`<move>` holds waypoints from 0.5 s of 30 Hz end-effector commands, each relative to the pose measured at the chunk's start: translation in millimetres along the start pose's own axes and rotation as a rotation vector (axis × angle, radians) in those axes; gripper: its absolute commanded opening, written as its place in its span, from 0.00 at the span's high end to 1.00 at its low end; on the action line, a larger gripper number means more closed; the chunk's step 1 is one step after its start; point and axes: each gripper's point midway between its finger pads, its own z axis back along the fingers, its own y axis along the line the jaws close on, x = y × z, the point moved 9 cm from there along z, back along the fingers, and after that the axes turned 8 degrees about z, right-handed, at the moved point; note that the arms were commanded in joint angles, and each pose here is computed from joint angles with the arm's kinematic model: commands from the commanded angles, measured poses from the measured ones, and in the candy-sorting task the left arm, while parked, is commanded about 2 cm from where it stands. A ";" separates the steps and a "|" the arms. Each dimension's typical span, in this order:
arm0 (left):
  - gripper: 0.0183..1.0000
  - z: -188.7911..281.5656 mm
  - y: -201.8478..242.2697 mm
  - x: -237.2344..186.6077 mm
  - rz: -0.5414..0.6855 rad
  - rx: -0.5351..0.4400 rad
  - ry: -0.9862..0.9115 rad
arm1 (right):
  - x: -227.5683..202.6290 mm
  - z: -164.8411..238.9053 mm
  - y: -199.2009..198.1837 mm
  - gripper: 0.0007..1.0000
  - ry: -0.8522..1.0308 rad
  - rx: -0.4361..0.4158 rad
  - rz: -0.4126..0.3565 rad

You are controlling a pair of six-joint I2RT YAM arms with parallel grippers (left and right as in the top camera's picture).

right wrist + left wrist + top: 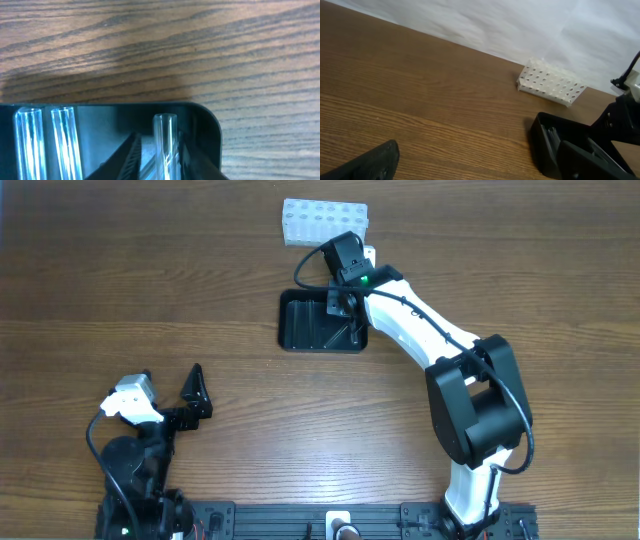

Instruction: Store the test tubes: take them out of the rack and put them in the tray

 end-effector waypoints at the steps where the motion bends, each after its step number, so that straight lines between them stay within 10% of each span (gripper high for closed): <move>1: 0.00 -0.2 -0.6 -2.1 0.000 -0.012 0.007 | 1.5 -3.5 3.2 0.70 -0.023 -0.011 0.007; 15: 0.00 -0.2 -0.6 -2.1 0.000 -0.012 0.007 | 48.9 132.6 -38.6 0.37 -0.395 -0.008 0.027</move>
